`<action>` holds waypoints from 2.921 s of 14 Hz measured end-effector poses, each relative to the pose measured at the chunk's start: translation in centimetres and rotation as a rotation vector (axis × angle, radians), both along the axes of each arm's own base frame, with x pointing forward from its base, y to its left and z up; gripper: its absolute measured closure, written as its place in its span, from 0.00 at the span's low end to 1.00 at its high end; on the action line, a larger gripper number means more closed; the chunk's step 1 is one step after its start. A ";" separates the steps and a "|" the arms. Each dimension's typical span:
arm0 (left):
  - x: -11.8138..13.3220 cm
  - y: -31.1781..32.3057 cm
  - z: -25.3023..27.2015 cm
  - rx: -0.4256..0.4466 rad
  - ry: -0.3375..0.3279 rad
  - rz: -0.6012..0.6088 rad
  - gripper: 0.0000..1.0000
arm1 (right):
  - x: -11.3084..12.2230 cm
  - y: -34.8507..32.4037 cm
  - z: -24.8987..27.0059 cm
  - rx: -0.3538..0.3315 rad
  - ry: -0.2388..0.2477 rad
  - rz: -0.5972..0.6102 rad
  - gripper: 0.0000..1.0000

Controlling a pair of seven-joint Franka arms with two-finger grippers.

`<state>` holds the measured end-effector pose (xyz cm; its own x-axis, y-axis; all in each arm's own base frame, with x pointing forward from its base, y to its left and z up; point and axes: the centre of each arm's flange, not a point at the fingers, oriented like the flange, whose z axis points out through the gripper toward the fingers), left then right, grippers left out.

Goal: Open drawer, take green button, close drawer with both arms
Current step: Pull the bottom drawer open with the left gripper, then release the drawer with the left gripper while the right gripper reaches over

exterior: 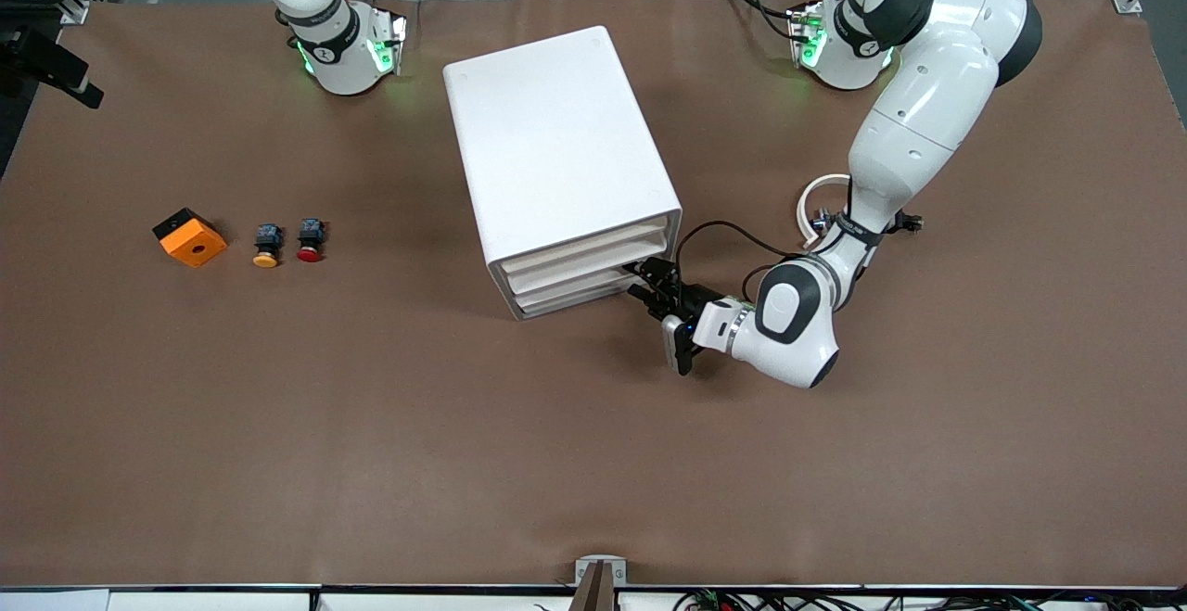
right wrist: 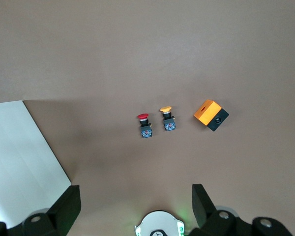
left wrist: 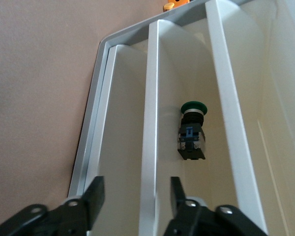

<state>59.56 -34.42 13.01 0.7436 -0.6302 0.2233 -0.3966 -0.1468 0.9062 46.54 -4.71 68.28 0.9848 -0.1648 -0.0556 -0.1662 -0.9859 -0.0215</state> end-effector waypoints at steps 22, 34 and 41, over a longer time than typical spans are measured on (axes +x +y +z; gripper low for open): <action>7.8 6.0 3.4 0.050 -0.195 0.251 0.86 | 0.1 -1.0 0.2 0.001 -0.021 -0.027 0.00; 12.1 10.3 4.7 0.138 -0.352 0.478 0.81 | 2.2 -0.2 0.8 0.006 -0.069 -0.011 0.00; 13.0 11.3 4.2 0.165 -0.365 0.593 0.05 | 4.7 10.3 -1.3 -0.003 -0.023 -0.619 0.00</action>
